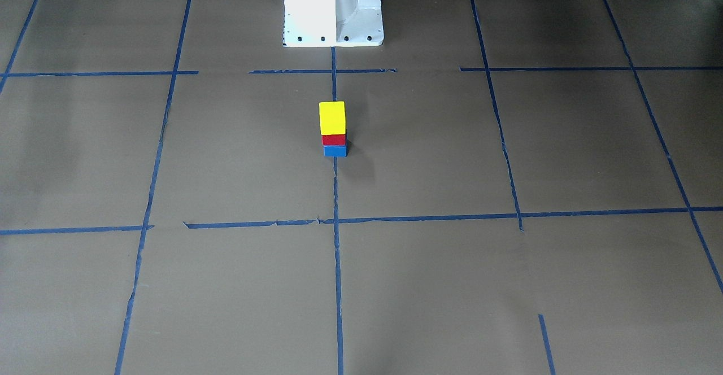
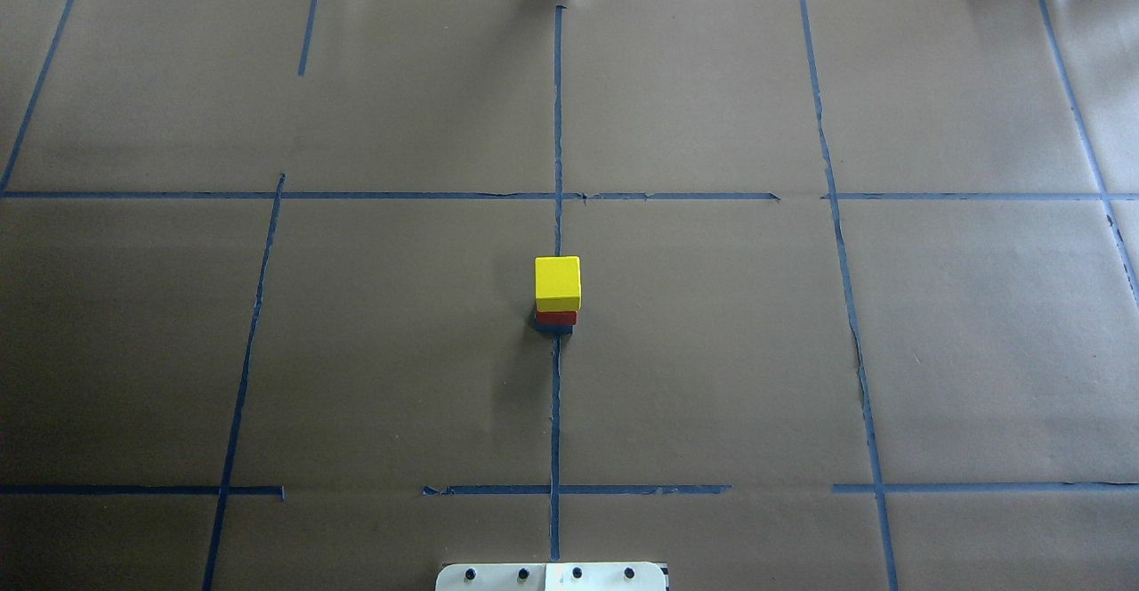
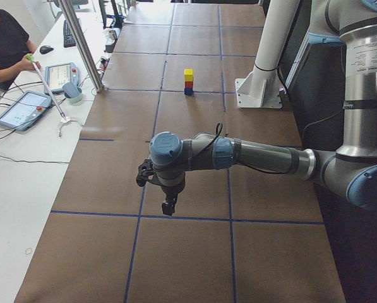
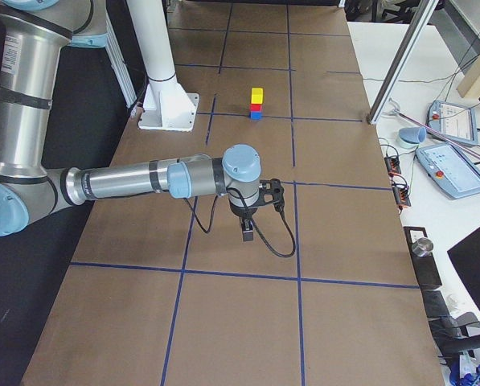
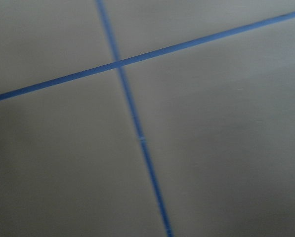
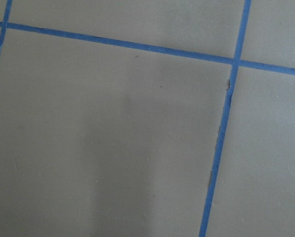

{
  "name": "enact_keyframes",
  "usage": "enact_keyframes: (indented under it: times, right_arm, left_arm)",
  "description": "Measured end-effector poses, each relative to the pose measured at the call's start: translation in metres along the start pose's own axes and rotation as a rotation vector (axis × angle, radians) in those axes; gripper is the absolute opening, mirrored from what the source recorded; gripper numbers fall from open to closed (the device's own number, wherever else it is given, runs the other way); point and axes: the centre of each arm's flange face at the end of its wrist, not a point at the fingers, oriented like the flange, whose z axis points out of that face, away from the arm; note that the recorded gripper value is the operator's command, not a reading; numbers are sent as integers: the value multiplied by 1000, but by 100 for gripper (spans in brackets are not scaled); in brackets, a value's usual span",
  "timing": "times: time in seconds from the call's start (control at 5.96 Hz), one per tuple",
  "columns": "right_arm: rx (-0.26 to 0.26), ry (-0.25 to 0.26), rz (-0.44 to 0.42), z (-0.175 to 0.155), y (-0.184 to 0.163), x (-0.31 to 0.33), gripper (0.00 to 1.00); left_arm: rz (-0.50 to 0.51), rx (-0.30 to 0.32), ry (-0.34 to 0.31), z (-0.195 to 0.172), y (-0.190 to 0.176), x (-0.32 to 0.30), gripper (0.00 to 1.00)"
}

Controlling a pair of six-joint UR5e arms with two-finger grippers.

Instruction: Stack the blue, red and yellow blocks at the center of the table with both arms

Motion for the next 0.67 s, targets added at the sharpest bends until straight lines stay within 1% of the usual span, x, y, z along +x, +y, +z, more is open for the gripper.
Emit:
enact_keyframes:
  times: [0.34, 0.67]
  right_arm:
    - [2, -3, 23, -3, 15, 13, 100]
    - [18, -3, 25, -8, 10, 15, 100]
  left_arm:
    - [-81, 5, -5, -3, -7, -5, 100]
    - [-117, 10, -7, -5, -11, -1, 100]
